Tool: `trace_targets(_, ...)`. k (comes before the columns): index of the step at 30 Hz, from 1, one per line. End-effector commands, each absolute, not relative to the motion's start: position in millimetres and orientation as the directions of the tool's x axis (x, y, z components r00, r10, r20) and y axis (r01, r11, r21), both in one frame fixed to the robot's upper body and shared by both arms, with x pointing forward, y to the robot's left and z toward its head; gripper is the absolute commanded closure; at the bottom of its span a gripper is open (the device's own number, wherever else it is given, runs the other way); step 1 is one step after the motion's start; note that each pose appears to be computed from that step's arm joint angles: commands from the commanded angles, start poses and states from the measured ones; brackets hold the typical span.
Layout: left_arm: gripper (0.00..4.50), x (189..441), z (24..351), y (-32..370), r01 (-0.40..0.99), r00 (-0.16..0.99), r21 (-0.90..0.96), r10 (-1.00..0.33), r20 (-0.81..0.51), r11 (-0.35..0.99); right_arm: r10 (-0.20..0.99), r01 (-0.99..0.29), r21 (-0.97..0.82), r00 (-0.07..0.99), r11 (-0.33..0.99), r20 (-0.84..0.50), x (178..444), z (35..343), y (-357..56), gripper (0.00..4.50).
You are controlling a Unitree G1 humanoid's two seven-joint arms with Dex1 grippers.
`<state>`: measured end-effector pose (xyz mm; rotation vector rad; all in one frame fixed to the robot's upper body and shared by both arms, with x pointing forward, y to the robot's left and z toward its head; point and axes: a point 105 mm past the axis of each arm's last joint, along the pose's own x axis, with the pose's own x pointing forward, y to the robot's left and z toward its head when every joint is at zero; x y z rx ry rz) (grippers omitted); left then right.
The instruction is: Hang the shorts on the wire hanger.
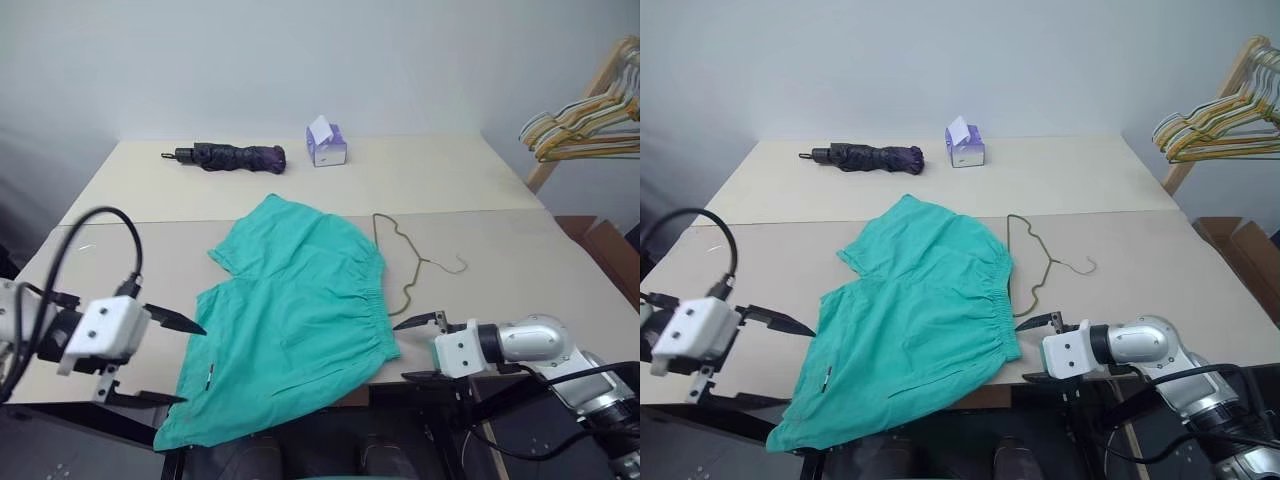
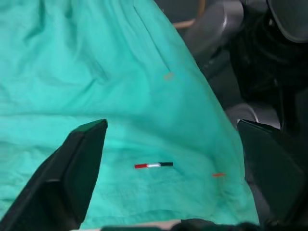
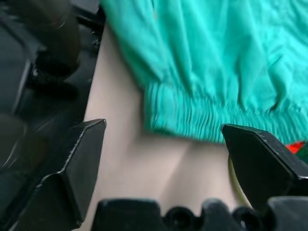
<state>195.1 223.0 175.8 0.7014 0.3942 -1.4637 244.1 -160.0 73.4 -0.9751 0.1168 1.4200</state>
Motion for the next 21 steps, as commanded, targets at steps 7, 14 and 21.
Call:
trace_targets(7,0.02,225.9,211.2,197.2,0.956,0.240,0.245,-0.908,-0.342,0.160,0.740,-0.877,-0.373,0.463,0.303,-0.487,290.1,125.3,-188.4,0.00)
trace_targets(14,0.02,243.8,216.8,174.8,0.947,0.293,0.186,-0.938,-0.183,0.260,0.488,-0.755,-0.272,0.611,0.597,-0.623,324.4,100.7,-191.2,0.00)
trace_targets(21,0.02,248.0,214.7,164.0,0.958,0.253,0.178,-0.953,-0.167,0.224,0.357,-0.600,-0.144,0.633,0.787,-0.687,345.1,81.9,-180.2,0.00)
